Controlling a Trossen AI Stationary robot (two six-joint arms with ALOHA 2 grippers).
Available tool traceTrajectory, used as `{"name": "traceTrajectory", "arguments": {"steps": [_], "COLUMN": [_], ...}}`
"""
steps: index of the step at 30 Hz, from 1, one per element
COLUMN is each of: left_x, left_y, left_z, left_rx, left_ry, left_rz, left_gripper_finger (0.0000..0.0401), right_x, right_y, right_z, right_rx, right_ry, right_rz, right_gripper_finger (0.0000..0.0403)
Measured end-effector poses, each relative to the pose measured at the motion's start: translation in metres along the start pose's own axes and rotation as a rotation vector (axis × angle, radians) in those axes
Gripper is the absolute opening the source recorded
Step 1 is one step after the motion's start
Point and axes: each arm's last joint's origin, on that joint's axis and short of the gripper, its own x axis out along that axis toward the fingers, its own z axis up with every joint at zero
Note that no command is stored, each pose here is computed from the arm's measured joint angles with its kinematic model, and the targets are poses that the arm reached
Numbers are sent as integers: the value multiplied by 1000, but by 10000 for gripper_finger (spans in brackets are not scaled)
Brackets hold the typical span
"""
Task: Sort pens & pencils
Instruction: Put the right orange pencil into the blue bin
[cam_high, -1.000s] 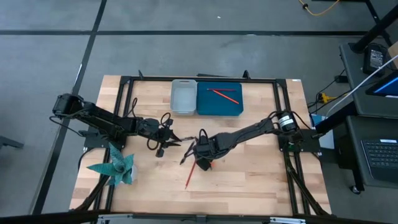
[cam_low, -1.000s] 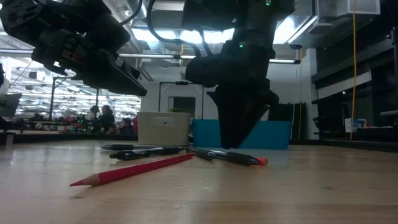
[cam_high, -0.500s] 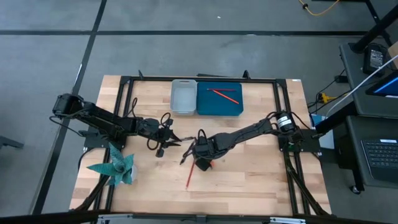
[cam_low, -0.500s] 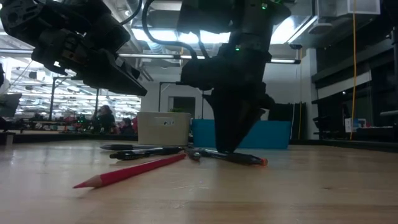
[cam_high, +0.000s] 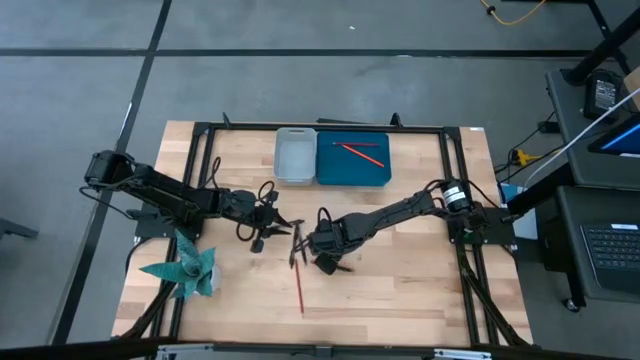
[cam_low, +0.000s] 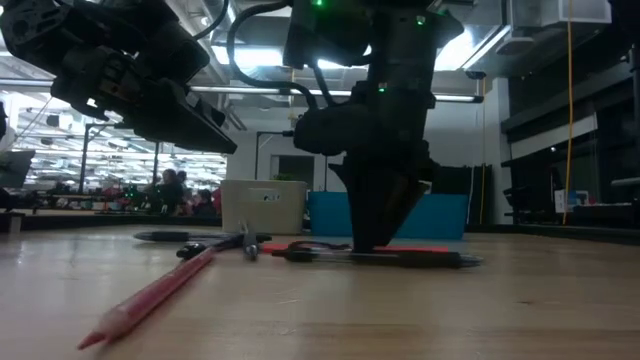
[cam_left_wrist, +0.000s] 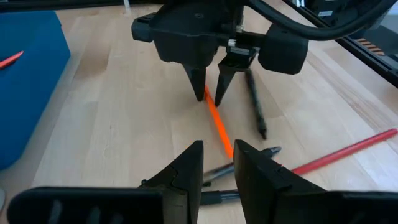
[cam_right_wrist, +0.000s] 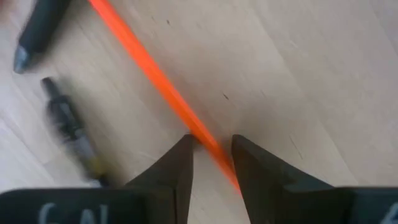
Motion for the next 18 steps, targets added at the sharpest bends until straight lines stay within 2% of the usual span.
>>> {"name": "traceTrajectory", "arguments": {"steps": [11,18], "left_x": [0,0], "left_y": [0,0], "left_z": [0,0], "left_rx": [0,0], "left_ry": [1,1], "left_rz": [0,0], "left_gripper_finger": [82,82], "right_x": [1,1], "right_y": [0,0], "right_z": [1,1], "right_rx": [-89,-96], "right_ry": [-6,5], "right_rz": [6,26], "right_gripper_finger": [117,112]}}
